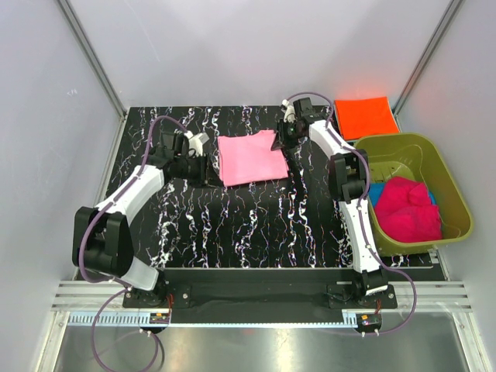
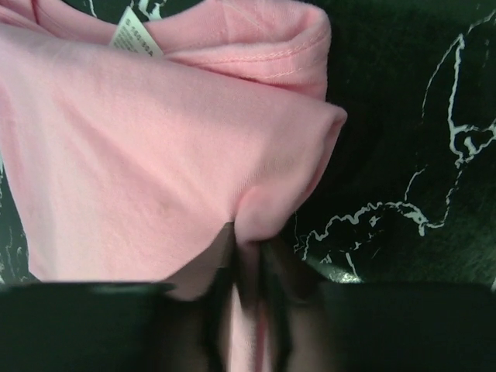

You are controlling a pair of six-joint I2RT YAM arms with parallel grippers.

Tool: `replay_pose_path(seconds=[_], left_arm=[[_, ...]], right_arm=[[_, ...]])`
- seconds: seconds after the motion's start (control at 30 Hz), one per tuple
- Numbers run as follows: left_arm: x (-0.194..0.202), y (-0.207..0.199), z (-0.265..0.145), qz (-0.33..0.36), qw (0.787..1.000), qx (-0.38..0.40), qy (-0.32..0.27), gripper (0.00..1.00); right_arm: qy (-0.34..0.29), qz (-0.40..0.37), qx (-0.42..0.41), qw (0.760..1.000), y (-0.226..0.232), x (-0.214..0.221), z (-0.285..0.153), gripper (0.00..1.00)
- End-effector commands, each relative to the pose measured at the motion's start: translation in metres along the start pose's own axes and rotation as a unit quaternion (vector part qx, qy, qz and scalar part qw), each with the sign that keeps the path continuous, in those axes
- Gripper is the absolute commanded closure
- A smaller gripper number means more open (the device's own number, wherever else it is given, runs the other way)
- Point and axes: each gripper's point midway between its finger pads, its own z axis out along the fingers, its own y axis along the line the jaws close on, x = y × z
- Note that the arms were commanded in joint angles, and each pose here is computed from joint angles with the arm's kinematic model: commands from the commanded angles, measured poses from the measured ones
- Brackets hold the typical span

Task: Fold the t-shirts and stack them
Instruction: Neatly place the folded tshirt to the corner

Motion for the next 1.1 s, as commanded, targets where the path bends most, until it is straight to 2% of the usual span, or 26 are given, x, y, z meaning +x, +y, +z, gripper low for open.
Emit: replay_pose_path(seconds=[0.0,0.1,0.37,0.53,1.07], left_arm=[[-0.011,-0.018,-0.009,0.028,0.999,0.031,-0.029,0.69],[-0.01,-0.02,-0.009,0.027,0.998,0.037,-0.03,0.69],[-0.011,-0.025,-0.01,0.025,0.998,0.051,-0.032,0.68],[-0.01,-0.027,-0.011,0.025,0.998,0.055,-0.033,0.68],[-0.009,-0.025,-0.009,0.022,0.998,0.056,-0.031,0.68]], right_arm=[[0.06,0.021,0.022,0.998,-0.009,0.041,0.018,0.82],[0.043,0.011,0.013,0.999,-0.001,0.027,0.011,1.0],[-0.027,-0.043,0.028,0.998,0.026,-0.023,-0.032,1.0],[-0.056,-0.077,0.087,0.992,0.018,-0.039,-0.059,1.0],[-0.072,-0.143,0.205,0.966,-0.007,-0.054,-0.103,1.0]])
